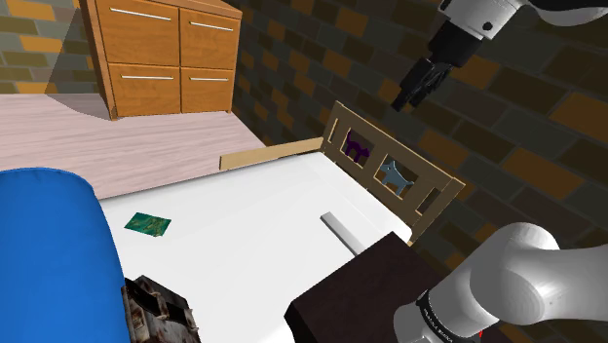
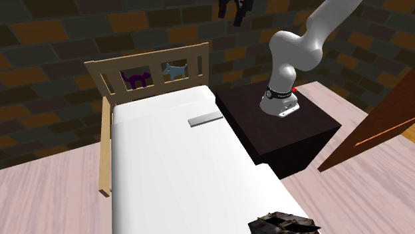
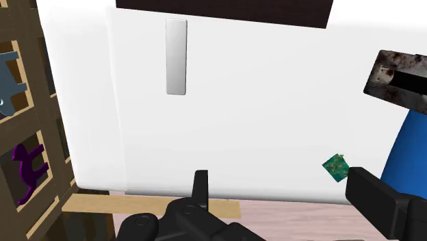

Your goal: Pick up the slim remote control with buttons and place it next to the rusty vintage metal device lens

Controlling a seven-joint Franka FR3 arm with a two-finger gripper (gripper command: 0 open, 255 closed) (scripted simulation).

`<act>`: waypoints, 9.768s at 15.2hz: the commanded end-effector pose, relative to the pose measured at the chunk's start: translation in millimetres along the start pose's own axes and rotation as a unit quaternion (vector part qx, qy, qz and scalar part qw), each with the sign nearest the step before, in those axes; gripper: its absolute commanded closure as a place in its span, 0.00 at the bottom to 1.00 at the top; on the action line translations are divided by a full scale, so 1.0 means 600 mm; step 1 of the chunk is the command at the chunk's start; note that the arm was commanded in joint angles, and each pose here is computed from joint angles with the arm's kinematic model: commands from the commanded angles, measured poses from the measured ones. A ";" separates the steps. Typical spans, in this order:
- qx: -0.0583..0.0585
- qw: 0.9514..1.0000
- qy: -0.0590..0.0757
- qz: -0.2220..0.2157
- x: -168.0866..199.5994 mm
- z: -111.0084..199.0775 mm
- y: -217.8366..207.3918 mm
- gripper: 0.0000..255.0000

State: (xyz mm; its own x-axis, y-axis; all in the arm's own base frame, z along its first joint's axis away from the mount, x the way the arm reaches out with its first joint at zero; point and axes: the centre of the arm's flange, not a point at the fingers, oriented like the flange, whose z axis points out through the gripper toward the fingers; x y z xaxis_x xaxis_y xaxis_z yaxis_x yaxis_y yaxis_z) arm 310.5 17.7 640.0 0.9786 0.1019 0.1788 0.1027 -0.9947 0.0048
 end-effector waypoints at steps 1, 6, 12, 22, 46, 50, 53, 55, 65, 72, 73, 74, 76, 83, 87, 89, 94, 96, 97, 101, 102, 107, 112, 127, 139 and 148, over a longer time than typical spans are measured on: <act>0.000 1.000 0.000 0.000 0.000 0.000 0.000 0.00; 0.000 1.000 -0.010 0.005 -0.002 0.106 0.029 0.00; 0.001 1.000 -0.022 0.012 -0.008 0.233 0.064 0.00; 0.002 0.999 -0.042 0.023 -0.026 0.444 0.122 0.00; 0.003 0.996 -0.081 0.044 -0.095 0.889 0.232 0.00; 0.003 0.996 -0.081 0.044 -0.100 0.920 0.232 0.00; 0.003 0.996 -0.081 0.044 -0.100 0.920 0.232 0.00; 0.003 0.996 -0.081 0.044 -0.100 0.920 0.232 0.00; 0.003 0.996 -0.081 0.044 -0.100 0.920 0.232 1.00; 0.003 0.996 -0.081 0.044 -0.092 0.877 0.232 1.00; 0.003 0.996 -0.081 0.044 -0.091 0.868 0.232 1.00; 0.003 0.996 -0.081 0.044 -0.089 0.860 0.232 1.00; 0.003 0.996 -0.081 0.044 -0.086 0.842 0.232 1.00; 0.003 0.996 -0.081 0.044 -0.075 0.782 0.232 1.00; 0.003 0.996 -0.081 0.044 -0.069 0.747 0.233 1.00; 0.003 0.996 -0.081 0.044 -0.065 0.730 0.233 1.00; 0.003 0.996 -0.081 0.044 -0.058 0.686 0.233 1.00; 0.003 0.996 -0.081 0.044 -0.054 0.669 0.233 1.00; 0.003 0.996 -0.081 0.044 -0.053 0.660 0.233 1.00; 0.003 0.996 -0.081 0.044 -0.047 0.626 0.233 1.00; 0.003 0.996 -0.081 0.044 -0.045 0.617 0.233 1.00; 0.003 0.996 -0.081 0.044 -0.037 0.574 0.233 1.00; 0.003 0.996 -0.081 0.044 -0.029 0.531 0.234 1.00; 0.003 0.996 -0.081 0.044 -0.006 0.401 0.234 1.00; 0.003 0.996 -0.081 0.044 0.003 0.321 0.191 1.00; 0.003 0.996 -0.081 0.044 -0.019 0.316 -0.006 1.00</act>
State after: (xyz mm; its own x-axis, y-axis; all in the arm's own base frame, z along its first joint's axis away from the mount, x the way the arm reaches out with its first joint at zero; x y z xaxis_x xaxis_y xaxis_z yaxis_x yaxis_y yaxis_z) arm 335.5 7.8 451.6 0.9997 0.0170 0.0163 0.0172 -0.9998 -0.0094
